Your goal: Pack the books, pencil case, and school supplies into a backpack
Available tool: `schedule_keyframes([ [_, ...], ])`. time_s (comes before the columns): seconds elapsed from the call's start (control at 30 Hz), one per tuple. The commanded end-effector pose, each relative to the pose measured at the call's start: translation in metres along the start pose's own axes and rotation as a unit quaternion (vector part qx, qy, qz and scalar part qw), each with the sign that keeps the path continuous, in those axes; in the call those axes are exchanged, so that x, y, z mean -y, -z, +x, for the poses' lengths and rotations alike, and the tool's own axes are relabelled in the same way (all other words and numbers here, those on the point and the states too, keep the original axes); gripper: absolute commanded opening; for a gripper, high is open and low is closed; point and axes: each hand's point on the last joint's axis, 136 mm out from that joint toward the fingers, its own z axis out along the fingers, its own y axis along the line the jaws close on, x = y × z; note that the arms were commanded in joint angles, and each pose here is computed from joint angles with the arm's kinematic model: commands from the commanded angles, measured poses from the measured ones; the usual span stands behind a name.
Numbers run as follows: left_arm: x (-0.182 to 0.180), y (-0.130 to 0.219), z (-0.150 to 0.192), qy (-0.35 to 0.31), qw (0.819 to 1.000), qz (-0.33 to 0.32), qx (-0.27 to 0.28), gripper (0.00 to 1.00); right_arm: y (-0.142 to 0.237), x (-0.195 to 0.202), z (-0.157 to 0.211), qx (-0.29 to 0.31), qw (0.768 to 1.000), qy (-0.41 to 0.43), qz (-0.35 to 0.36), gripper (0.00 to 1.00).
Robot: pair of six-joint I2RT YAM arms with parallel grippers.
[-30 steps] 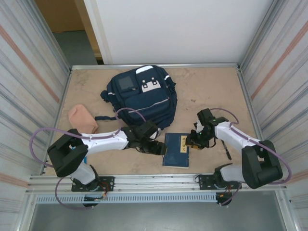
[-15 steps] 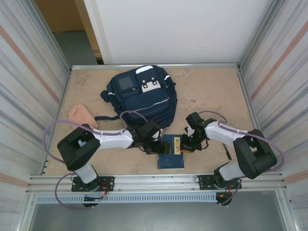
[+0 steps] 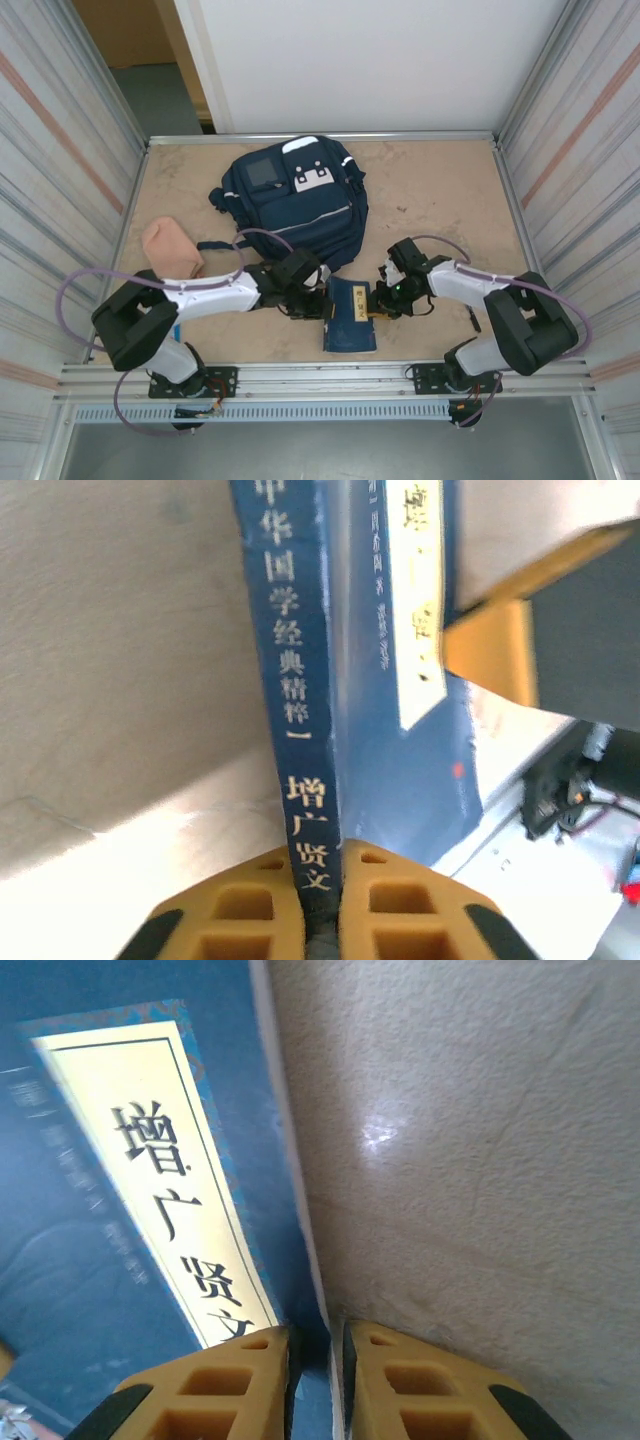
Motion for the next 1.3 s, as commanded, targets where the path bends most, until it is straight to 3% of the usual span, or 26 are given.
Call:
schedule_keyframes([
  [0.0, 0.041, 0.021, -0.011, -0.037, 0.997, 0.064, 0.021, 0.00, 0.004, -0.005, -0.005, 0.038, 0.999, 0.025, -0.002, 0.26],
  [0.1, 0.041, 0.038, -0.014, -0.021, 0.997, 0.066, 0.039, 0.00, 0.031, -0.016, -0.016, 0.104, 0.993, 0.045, -0.007, 0.38],
  [0.3, 0.040, 0.091, -0.037, -0.003, 0.989, 0.048, 0.140, 0.00, 0.119, -0.049, -0.033, 0.274, 0.960, 0.060, -0.025, 0.59],
  [0.4, 0.050, 0.127, -0.055, 0.003, 0.978, 0.067, 0.195, 0.00, 0.144, -0.057, -0.032, 0.321, 0.945, 0.001, -0.070, 0.82],
  [0.43, 0.051, 0.140, -0.062, 0.006, 0.973, 0.068, 0.220, 0.00, 0.146, -0.054, -0.033, 0.329, 0.939, -0.055, -0.089, 0.83],
  [0.57, 0.042, 0.177, -0.082, 0.039, 0.950, 0.059, 0.305, 0.00, 0.148, -0.087, -0.029, 0.294, 0.918, -0.139, -0.229, 0.84],
  [0.63, 0.038, 0.189, -0.088, 0.072, 0.939, 0.072, 0.329, 0.00, 0.152, -0.091, -0.027, 0.276, 0.912, -0.179, -0.243, 0.88],
  [0.7, 0.040, 0.197, -0.095, 0.089, 0.926, 0.100, 0.352, 0.00, 0.154, -0.097, -0.024, 0.254, 0.911, -0.205, -0.253, 0.99],
  [0.73, 0.046, 0.200, -0.098, 0.091, 0.920, 0.120, 0.361, 0.00, 0.154, -0.103, -0.025, 0.248, 0.909, -0.205, -0.266, 0.99],
  [1.03, 0.055, 0.201, -0.105, 0.186, 0.888, 0.215, 0.362, 0.00, 0.134, -0.181, -0.033, 0.198, 0.903, -0.161, -0.346, 0.99],
  [1.17, 0.051, 0.195, -0.102, 0.231, 0.872, 0.248, 0.354, 0.00, 0.126, -0.193, -0.044, 0.208, 0.901, -0.166, -0.343, 1.00],
  [1.27, 0.049, 0.183, -0.098, 0.246, 0.875, 0.253, 0.331, 0.00, 0.130, -0.196, -0.054, 0.237, 0.886, -0.170, -0.361, 0.97],
])
